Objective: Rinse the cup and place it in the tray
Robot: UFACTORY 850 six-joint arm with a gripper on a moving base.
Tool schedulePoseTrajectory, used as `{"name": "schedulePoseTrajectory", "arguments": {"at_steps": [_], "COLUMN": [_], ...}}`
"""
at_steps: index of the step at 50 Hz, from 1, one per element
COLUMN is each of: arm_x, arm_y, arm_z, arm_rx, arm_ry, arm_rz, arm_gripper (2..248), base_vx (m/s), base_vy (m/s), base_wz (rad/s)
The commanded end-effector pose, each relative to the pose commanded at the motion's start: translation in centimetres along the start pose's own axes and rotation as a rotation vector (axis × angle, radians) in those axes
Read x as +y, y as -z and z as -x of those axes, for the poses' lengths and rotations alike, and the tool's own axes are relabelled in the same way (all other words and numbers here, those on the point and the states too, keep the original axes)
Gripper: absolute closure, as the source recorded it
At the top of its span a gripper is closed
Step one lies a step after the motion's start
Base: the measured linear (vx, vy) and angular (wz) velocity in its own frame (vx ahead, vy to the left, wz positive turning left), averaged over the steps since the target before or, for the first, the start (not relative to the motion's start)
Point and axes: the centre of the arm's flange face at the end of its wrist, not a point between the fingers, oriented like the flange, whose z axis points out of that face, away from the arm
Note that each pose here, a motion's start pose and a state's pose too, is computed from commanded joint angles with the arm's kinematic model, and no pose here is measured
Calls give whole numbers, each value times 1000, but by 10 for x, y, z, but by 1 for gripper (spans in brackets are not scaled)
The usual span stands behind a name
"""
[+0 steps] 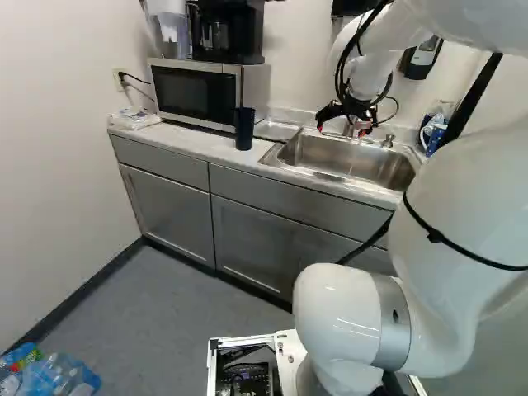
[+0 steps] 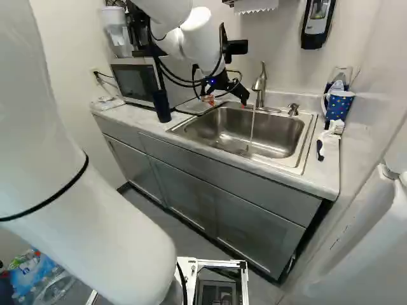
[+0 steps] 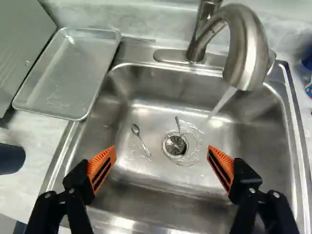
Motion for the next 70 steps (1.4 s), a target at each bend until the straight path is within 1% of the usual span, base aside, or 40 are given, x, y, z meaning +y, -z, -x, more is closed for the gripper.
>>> {"name": "schedulePoseTrajectory", "arguments": {"at_steps": [4, 7, 50, 57, 70], "arm_x": [7, 11, 10, 6, -13], "arm_y": [1, 1, 1, 2, 5], "arm_z": [4, 4, 4, 5, 5], "arm_rx": [-29, -28, -28, -23, 17], "arm_ry": [-12, -18, -18, -10, 31], "arm_rz": [9, 14, 13, 8, -14], "arm_gripper": [3, 3, 3, 3, 3], "base_vx": [0, 0, 0, 0, 0], "base_vy": [0, 0, 0, 0, 0], "base_wz": [0, 0, 0, 0, 0]}}
